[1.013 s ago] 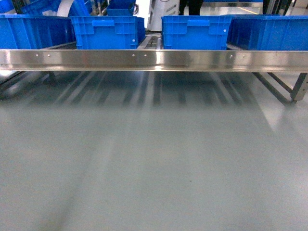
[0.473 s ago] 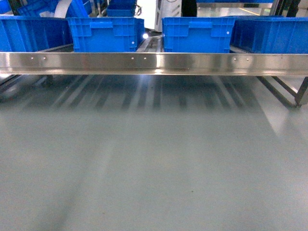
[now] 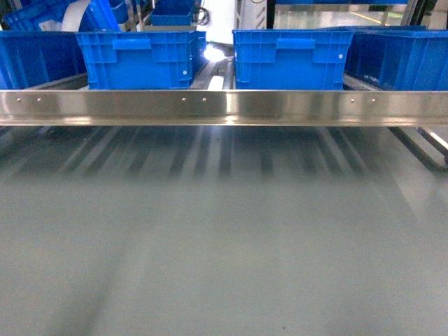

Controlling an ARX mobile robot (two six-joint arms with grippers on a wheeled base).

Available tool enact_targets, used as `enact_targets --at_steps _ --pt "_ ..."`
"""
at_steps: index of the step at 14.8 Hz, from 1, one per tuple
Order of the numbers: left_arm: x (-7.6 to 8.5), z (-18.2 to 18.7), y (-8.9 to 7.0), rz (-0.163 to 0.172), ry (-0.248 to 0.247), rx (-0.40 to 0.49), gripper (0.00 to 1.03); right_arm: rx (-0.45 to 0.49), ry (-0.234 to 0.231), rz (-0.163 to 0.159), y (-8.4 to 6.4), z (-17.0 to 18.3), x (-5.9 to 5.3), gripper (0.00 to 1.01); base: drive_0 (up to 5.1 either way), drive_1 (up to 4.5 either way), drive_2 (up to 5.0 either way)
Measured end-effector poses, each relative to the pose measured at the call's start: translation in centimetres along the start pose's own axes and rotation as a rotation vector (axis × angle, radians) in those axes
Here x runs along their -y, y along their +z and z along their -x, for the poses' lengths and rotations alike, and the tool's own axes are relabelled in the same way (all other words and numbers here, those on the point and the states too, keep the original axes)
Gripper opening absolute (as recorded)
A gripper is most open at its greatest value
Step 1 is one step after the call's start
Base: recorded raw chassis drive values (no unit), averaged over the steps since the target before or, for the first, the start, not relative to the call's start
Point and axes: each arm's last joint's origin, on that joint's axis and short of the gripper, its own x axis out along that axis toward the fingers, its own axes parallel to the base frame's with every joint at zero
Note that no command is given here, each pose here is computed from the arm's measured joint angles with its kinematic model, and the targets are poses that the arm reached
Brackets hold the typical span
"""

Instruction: Sort blue parts and orange caps into right shelf containers

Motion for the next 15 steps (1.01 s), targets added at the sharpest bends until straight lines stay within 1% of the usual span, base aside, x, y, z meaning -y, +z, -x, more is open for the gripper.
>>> enact_targets --at_steps 15 --pt "0.0 -0.02 -0.01 0.0 0.0 0.0 0.44 0.003 0.0 -0.001 0.03 0.0 0.0 0.43 0.1 4.39 -4.2"
